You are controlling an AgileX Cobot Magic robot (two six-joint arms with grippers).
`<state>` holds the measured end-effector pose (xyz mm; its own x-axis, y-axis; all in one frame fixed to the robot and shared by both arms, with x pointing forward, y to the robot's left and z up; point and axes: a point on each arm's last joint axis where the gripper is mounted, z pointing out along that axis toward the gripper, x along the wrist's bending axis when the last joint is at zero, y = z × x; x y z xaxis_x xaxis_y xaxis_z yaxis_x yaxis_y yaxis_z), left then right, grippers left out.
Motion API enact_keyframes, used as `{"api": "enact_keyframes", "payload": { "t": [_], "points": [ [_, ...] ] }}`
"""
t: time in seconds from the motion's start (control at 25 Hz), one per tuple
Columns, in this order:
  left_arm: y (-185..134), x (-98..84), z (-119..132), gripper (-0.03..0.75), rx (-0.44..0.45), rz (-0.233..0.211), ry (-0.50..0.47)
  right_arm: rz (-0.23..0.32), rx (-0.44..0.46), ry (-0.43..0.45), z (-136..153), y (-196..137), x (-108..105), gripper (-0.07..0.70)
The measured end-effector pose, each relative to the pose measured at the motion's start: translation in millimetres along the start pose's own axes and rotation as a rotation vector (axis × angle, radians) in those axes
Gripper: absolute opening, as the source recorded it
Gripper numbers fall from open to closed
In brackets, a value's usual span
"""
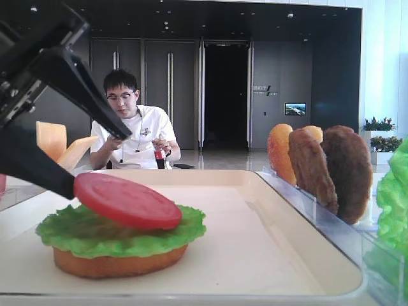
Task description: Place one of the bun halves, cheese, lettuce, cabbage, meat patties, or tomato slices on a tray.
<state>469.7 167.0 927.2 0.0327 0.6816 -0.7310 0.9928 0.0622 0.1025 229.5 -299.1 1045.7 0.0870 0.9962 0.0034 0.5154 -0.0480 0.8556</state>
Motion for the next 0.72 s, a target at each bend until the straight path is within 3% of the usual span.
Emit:
{"api": "enact_keyframes", "payload": {
  "t": [0.16,0.44,0.72],
  "points": [
    [0,-7.7,-15,0.484,-0.032,0.015,0.008,0.0,0.0,0.0,0,0,0,0.538],
    [-2,-16.7,-39,0.484,-0.029,0.056,0.132,0.0,0.0,0.0,0,0,0,0.538],
    [6,-50.1,-72,0.484,-0.147,0.158,0.116,0.0,0.0,0.0,0,0,0,0.538]
  ]
}}
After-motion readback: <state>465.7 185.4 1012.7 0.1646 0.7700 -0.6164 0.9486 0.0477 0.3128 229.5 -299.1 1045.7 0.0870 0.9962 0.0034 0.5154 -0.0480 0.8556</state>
